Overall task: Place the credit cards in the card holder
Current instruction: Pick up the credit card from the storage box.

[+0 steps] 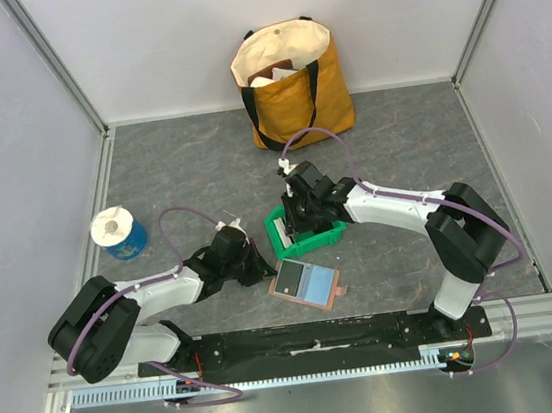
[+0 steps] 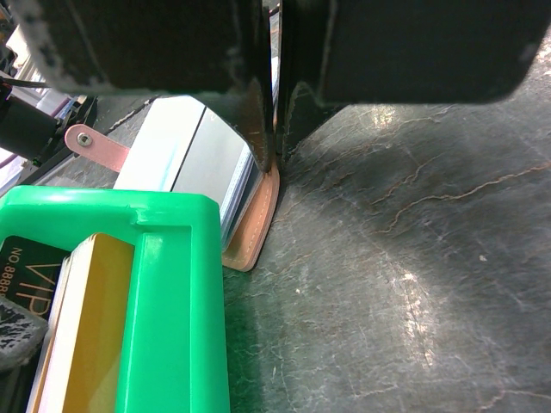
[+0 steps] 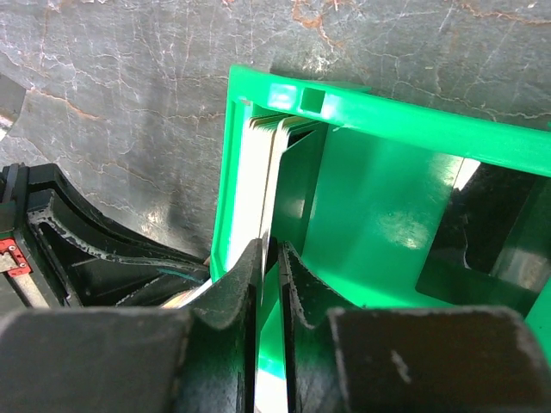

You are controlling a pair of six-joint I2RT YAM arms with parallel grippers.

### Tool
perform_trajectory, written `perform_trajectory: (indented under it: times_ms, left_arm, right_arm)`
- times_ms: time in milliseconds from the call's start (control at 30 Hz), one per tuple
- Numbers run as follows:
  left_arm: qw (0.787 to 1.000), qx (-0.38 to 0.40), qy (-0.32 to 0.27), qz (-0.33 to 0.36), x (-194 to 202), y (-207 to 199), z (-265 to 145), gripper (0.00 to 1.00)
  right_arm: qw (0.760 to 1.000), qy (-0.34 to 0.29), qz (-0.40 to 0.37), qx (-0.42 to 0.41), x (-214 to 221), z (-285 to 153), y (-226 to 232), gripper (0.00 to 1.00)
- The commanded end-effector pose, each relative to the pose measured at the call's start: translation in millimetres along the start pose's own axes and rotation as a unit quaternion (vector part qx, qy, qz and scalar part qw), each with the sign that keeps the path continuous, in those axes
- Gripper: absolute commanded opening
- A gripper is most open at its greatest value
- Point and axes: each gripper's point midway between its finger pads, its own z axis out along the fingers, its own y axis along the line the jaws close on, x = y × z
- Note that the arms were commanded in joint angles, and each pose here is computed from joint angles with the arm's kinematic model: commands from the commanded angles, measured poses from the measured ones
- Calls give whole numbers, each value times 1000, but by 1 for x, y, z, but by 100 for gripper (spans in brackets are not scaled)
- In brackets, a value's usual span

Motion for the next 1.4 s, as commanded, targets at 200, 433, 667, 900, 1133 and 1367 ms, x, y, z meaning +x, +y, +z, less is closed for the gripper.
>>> perform_trajectory:
  times_ms: [200, 433, 667, 900, 1133, 1367]
  left_arm:
    - [994, -102, 44, 5, 31, 56, -2, 2]
    - [994, -101, 43, 5, 31, 57, -3, 2]
    - [994, -100, 45, 4, 33, 58, -4, 2]
    - [994, -96, 45, -2, 37, 60, -7, 2]
    - [995, -84, 47, -9, 41, 59, -10, 2]
    - [995, -86, 51, -25, 50, 63, -12, 2]
  right_arm:
    - [999, -38, -15, -32, -30, -22, 19, 11]
    - [995, -69, -24, 61, -42, -30, -14, 4]
    - [990, -72, -42, 116, -42, -26, -34, 0]
    - [985, -43, -65, 156, -30, -1, -46, 3]
    - [984, -23, -66, 161, -21, 14, -50, 9]
    - [985, -46, -66, 154, -33, 0, -42, 0]
